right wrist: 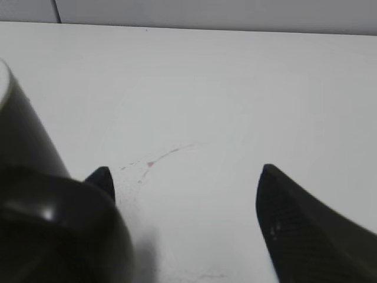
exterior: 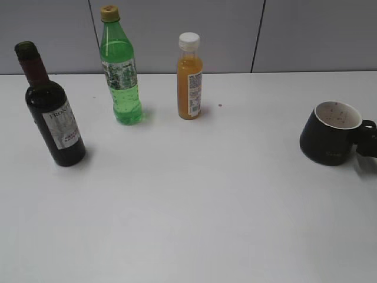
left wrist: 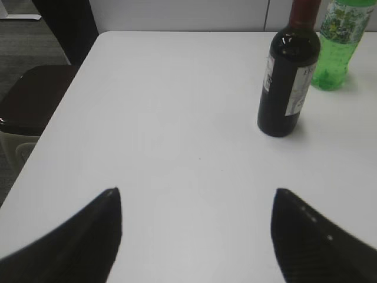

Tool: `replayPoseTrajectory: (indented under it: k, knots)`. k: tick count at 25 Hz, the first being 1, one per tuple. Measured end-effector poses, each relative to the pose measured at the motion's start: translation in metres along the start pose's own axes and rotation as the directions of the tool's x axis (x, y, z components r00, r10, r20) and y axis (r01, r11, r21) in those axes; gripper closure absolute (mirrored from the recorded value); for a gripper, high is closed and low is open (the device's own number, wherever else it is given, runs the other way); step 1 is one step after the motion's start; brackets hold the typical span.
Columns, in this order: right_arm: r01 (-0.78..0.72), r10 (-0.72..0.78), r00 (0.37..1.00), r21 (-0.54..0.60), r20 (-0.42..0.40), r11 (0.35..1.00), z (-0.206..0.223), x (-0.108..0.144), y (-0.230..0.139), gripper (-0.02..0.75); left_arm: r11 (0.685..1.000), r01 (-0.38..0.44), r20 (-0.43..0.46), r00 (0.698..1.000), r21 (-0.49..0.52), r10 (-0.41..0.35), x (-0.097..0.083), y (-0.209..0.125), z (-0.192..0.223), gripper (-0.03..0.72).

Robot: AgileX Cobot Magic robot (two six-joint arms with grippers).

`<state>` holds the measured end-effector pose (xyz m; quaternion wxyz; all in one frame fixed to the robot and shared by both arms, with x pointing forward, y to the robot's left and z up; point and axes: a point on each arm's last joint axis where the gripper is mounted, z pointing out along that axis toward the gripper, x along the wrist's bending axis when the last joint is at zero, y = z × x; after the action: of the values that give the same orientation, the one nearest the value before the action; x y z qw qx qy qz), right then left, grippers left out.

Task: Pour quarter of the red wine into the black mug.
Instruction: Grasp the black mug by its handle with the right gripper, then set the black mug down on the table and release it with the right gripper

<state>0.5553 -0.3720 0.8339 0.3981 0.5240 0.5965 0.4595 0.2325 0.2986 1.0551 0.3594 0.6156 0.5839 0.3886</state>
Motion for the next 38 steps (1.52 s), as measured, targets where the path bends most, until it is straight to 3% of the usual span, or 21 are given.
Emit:
replayPoseTrajectory:
  k: [10, 12, 16, 24, 31, 38]
  knots:
    - [0.026, -0.026, 0.998, -0.014, -0.049, 1.000, 0.005, 0.002, 0.001, 0.316, 1.000, 0.000, 0.000, 1.000, 0.000, 0.000, 0.000, 0.000, 0.000, 0.099]
    - [0.029, -0.030, 0.998, -0.013, -0.057, 0.999, 0.005, 0.002, 0.001, 0.389, 1.000, 0.000, 0.000, 1.000, 0.000, 0.000, 0.000, 0.000, 0.000, 0.099]
    - [0.034, -0.034, 0.997, -0.013, -0.069, 0.999, 0.005, 0.003, 0.001, 0.654, 1.000, 0.000, 0.000, 1.000, 0.000, 0.000, 0.000, 0.000, 0.000, 0.099]
    - [0.012, -0.012, 0.996, -0.006, -0.093, 1.000, 0.005, 0.005, 0.005, 0.669, 1.000, 0.000, 0.000, 1.000, 0.000, 0.000, 0.000, 0.000, 0.000, 0.099]
    - [0.049, -0.057, 0.986, -0.052, -0.157, 0.997, -0.001, 0.011, 0.034, 0.674, 1.000, 0.000, 0.000, 1.000, 0.000, 0.000, 0.000, 0.000, 0.000, 0.099]
    - [0.072, -0.090, 0.969, -0.087, -0.231, 0.994, 0.003, 0.034, 0.048, 0.675, 1.000, 0.000, 0.000, 1.000, 0.000, 0.000, 0.000, 0.000, 0.000, 0.099]
